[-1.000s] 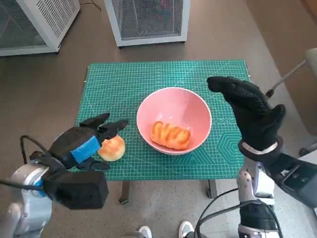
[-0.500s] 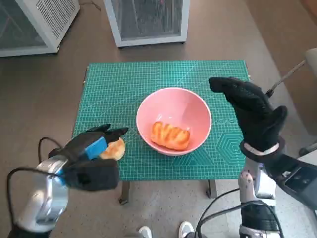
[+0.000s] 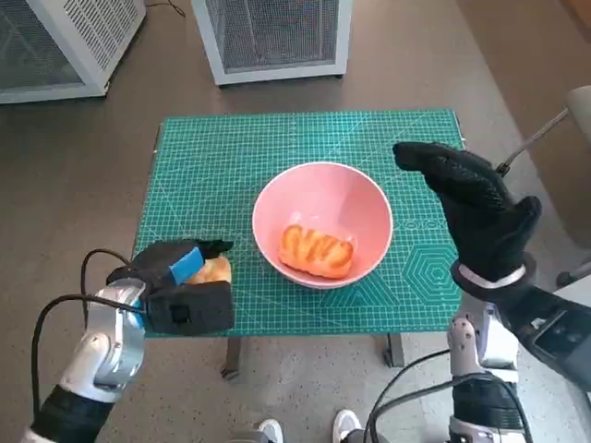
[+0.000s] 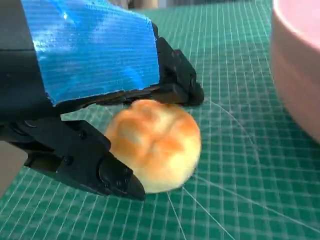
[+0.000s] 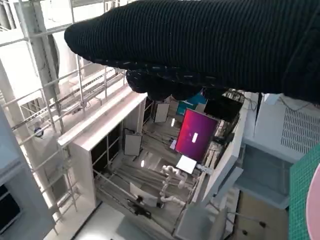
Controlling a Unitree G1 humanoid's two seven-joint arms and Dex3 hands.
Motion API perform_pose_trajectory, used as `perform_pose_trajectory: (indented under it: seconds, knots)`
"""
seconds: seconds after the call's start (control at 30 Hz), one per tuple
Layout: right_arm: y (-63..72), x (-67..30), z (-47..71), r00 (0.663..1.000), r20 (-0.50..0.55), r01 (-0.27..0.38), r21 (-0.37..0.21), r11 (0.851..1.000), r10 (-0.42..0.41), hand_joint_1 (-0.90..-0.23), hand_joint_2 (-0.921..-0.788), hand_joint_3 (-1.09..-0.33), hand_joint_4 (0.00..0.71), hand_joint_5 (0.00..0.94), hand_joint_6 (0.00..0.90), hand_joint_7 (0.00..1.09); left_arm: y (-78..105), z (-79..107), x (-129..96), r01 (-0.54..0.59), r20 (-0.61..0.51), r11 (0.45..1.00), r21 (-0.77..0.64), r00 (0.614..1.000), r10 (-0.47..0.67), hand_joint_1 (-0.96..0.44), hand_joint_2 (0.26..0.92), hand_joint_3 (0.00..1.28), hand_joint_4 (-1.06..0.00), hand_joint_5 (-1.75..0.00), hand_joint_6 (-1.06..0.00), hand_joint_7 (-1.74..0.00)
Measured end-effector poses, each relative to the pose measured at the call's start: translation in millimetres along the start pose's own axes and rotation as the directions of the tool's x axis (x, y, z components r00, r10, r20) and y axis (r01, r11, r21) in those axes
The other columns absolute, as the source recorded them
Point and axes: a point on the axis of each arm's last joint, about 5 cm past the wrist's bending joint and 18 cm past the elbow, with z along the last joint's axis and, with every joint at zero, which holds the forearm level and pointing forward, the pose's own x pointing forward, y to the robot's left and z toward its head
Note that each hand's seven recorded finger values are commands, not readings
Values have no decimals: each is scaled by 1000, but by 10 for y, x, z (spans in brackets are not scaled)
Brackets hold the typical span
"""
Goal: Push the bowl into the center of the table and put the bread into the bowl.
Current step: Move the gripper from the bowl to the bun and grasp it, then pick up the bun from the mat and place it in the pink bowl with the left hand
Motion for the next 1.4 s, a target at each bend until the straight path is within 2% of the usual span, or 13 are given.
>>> perform_pose_trajectory:
  seconds: [0.13,0.33,0.47,0.8,1.13,1.4]
  knots:
    - [2,-3,-1,1000,-1,0,0,1000,0,-527,-921,-570,373,2,41,655,-3,-37,18,-21,18,1000,22,1000,20,-3,914,65,-735,-1052,-612,-1213]
    - [6,-11,-4,1000,-4,0,2,1000,0,-532,-921,-571,372,1,38,658,59,-42,-35,-3,28,1000,25,1000,2,2,919,62,-711,-1099,-619,-1221]
    - [7,-12,-4,1000,-4,0,2,1000,0,-536,-921,-572,371,0,35,662,172,2,-137,-29,56,1000,10,998,29,3,920,62,-702,-1105,-627,-1218]
    - [21,-9,-16,1000,-7,-3,11,1000,3,-544,-921,-572,373,2,29,674,493,129,-368,-179,129,984,-6,975,178,3,915,34,-748,-1073,-664,-1157]
    - [23,-9,-23,1000,-14,-4,19,1000,5,-546,-921,-571,376,3,25,679,717,264,-583,-304,221,951,-63,924,311,3,913,20,-788,-1023,-668,-1158]
    - [19,-18,-43,1000,-26,-10,29,1000,11,-546,-921,-572,375,2,20,681,884,498,-665,-389,315,918,-76,864,393,3,913,19,-796,-1023,-663,-1156]
